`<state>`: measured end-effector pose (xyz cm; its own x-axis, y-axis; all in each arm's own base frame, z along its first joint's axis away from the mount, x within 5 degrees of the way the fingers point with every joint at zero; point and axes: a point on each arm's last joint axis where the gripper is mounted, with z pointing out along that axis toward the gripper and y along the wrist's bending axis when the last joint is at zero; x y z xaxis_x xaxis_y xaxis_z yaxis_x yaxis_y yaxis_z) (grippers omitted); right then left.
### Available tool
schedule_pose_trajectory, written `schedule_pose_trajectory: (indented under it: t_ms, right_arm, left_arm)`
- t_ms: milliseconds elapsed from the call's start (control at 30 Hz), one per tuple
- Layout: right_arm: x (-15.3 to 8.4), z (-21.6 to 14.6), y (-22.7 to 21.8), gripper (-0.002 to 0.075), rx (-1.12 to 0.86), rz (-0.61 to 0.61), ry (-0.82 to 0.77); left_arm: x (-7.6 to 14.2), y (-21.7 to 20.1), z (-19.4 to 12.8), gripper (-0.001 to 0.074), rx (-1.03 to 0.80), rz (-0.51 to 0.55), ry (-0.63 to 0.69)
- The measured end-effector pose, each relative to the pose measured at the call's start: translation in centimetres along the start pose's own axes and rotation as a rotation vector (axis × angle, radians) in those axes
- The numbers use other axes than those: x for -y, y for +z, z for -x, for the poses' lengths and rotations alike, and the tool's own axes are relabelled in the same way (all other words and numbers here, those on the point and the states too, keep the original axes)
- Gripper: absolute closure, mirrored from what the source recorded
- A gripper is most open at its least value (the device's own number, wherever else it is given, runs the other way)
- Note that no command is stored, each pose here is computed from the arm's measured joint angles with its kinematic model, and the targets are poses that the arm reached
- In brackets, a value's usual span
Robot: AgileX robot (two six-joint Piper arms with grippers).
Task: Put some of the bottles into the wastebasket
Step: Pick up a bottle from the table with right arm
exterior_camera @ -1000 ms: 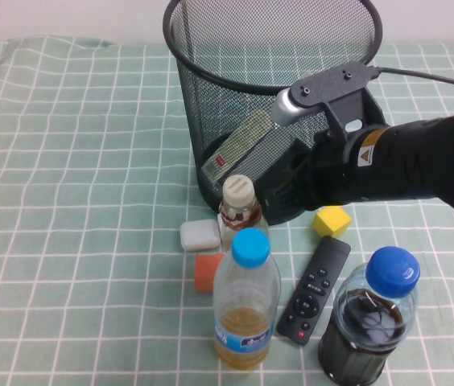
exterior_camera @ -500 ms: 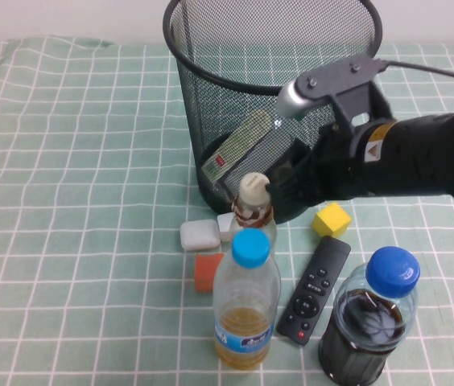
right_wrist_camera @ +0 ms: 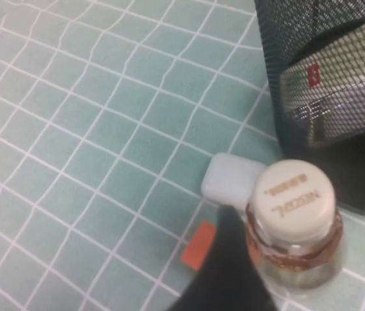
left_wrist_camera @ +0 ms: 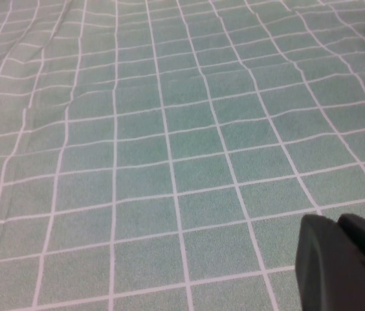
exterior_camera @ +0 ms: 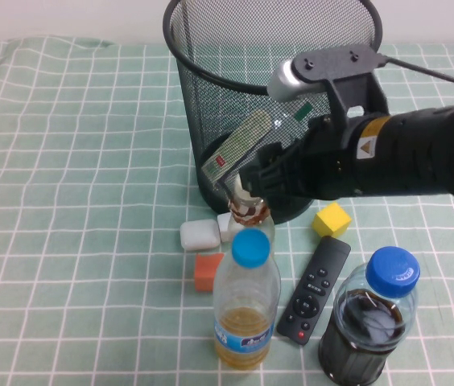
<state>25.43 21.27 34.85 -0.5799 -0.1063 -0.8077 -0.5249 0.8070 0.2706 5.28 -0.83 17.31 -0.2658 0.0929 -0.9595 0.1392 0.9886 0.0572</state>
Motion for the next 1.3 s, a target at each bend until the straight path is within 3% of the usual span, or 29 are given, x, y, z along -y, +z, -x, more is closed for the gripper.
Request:
schedule_pose_trajectory:
  t_ms: [400,1300]
  right_arm:
    - [0.5,0.4,2.7,0.0235,-0.085,-0.077,0.012]
    - [1.0,0.2,5.9,0.0236,-0.084,-0.095,-0.023]
  left_arm:
    - [0.0,0.0,0.0,0.0735,0.0,0.0,0.0]
    - [0.0,0.0,0.0,0.0735,0.0,0.0,0.0]
